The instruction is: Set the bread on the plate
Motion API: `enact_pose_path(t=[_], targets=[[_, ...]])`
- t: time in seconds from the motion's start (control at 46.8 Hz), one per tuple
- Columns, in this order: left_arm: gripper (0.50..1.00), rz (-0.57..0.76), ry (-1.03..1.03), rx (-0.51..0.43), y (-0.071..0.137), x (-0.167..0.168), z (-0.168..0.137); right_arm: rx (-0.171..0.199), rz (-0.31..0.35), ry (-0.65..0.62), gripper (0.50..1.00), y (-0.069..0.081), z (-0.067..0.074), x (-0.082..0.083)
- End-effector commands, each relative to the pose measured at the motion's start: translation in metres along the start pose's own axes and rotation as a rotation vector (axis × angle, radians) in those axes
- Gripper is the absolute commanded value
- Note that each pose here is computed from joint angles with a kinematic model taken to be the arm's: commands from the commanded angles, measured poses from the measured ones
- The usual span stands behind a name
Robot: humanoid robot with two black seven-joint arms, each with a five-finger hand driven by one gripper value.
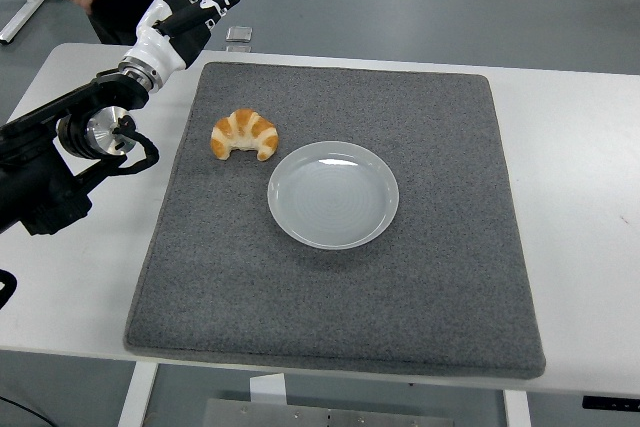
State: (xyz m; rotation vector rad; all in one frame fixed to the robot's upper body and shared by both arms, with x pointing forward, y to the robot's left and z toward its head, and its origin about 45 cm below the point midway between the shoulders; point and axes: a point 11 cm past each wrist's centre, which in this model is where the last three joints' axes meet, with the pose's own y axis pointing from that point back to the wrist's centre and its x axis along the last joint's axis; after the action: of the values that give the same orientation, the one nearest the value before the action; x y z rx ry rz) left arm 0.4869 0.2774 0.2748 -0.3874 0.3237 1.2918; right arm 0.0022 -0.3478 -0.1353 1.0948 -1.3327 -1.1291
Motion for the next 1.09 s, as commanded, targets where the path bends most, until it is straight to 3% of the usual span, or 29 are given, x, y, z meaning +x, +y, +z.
enact_pose_path(t=[0.0, 1.068], targets=[[0.992, -0.003, 0.000, 0.000, -0.0006, -0.0011, -0.0001, 0.000, 0.000, 0.001, 0.952, 0.0000, 0.0000, 0.0000], [0.992, -0.004, 0.000, 0.004, -0.0003, -0.0015, -0.0014, 0.000, 0.000, -0.001, 0.952, 0.0000, 0.0000, 0.0000]])
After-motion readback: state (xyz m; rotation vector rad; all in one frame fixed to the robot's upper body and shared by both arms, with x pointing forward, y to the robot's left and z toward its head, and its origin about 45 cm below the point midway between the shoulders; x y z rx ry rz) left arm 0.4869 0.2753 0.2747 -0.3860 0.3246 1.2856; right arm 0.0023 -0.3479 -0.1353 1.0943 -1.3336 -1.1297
